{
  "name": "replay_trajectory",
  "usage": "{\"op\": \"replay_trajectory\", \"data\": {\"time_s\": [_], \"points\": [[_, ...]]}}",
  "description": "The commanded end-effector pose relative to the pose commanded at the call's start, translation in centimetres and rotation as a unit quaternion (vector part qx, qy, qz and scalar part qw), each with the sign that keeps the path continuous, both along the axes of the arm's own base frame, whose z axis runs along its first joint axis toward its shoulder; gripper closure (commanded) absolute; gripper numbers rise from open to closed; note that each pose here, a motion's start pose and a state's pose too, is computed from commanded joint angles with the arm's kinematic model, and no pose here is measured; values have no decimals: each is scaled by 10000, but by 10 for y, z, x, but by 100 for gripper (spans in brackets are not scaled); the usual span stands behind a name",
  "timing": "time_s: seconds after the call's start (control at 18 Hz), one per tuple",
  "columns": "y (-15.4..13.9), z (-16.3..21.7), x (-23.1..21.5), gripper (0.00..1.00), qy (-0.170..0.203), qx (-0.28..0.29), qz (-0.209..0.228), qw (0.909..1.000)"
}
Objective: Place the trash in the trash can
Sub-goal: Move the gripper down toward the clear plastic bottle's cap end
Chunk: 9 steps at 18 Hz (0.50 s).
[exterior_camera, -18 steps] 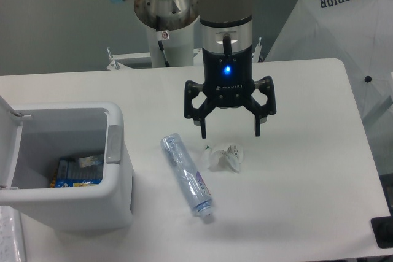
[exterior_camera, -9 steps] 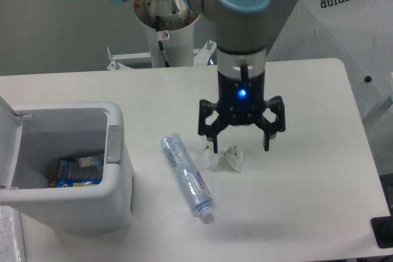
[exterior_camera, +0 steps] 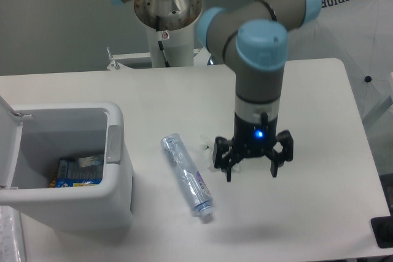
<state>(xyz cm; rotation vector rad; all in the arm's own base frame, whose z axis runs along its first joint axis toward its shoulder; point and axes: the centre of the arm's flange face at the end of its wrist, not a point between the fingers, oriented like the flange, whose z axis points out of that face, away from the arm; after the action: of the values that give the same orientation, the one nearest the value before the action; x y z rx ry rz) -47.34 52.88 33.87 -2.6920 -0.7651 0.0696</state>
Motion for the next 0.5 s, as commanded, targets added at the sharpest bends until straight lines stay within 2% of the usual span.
{"op": "replay_trajectory", "data": {"time_s": [0.17, 0.28, 0.5], "points": [[14, -39, -13, 0, -424, 82, 222, 9988], [16, -43, -14, 0, -491, 128, 209, 9985], [27, -76, -18, 0, -595, -71, 281, 9978]]}}
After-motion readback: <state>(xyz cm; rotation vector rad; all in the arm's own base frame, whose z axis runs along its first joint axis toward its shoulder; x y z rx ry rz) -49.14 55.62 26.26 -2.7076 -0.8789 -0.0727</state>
